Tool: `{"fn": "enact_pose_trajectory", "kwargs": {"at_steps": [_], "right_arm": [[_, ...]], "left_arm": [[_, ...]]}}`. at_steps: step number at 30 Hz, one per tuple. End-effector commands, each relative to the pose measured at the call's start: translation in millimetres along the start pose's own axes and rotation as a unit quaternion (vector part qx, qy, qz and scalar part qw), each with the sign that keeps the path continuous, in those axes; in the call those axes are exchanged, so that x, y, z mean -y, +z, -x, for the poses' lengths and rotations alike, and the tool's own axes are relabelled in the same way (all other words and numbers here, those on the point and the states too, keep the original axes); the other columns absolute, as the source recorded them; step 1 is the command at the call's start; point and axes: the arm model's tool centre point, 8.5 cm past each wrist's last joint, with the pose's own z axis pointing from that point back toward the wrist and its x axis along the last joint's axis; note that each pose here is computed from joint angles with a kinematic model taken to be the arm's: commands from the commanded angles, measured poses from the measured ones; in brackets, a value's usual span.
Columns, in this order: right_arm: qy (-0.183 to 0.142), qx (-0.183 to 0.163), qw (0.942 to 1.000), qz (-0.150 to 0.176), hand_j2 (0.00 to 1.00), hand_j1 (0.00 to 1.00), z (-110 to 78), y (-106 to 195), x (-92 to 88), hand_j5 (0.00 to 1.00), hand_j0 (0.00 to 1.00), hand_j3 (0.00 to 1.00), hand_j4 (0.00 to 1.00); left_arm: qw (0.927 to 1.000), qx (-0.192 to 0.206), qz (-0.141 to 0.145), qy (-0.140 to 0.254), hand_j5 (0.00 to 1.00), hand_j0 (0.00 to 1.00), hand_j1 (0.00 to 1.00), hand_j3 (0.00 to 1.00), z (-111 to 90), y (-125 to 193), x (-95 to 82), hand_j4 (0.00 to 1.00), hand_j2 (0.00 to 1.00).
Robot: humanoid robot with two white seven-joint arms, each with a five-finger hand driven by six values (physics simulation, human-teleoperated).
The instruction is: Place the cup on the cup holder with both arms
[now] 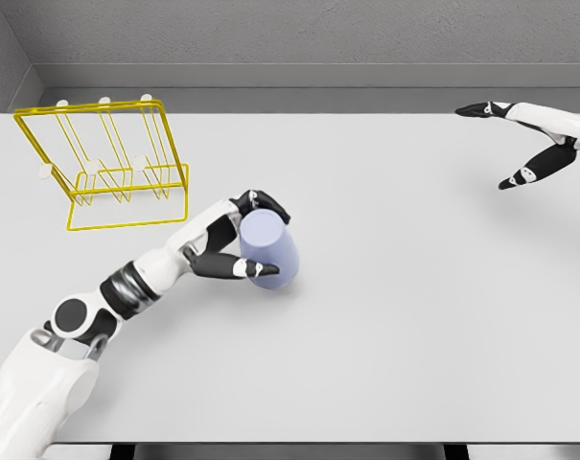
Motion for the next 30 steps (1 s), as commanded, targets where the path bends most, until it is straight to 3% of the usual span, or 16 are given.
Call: {"fn": "enact_pose_trajectory", "kwargs": {"at_steps": [1, 8, 12, 16, 30], "right_arm": [[-0.003, 0.000, 1.0000, 0.004, 1.00, 1.00, 0.0, 1.1, 1.3, 1.00, 1.00, 1.00, 1.00], [-0.001, 0.000, 1.0000, 0.002, 1.00, 1.00, -0.7, 2.0, 1.5, 1.00, 1.00, 1.00, 1.00], [0.000, 0.005, 1.0000, 0.002, 1.00, 1.00, -3.2, 0.2, 1.7, 1.00, 1.00, 1.00, 1.00], [0.004, 0.013, 0.9999, -0.002, 1.00, 1.00, -8.0, -3.5, 0.5, 1.00, 1.00, 1.00, 1.00], [0.007, 0.010, 0.9999, -0.004, 1.00, 1.00, -7.6, -1.1, 0.6, 1.00, 1.00, 1.00, 1.00]], "left_arm": [[0.9996, 0.023, 0.000, -0.018, 0.34, 0.34, 0.34, 0.34, -27.3, 7.0, -10.4, 0.34, 0.34], [0.9991, 0.034, -0.010, -0.023, 0.33, 0.33, 0.33, 0.33, -55.2, 35.9, -28.2, 0.33, 0.33], [0.9986, 0.040, -0.024, -0.026, 0.33, 0.33, 0.33, 0.33, -72.2, 49.0, -48.9, 0.33, 0.33], [0.9978, 0.046, -0.032, -0.035, 0.33, 0.33, 0.33, 0.33, -82.3, 51.9, -58.4, 0.33, 0.33], [0.9923, 0.067, -0.034, -0.098, 0.32, 0.32, 0.32, 0.32, -148.3, 54.7, -102.7, 0.32, 0.32]]}}
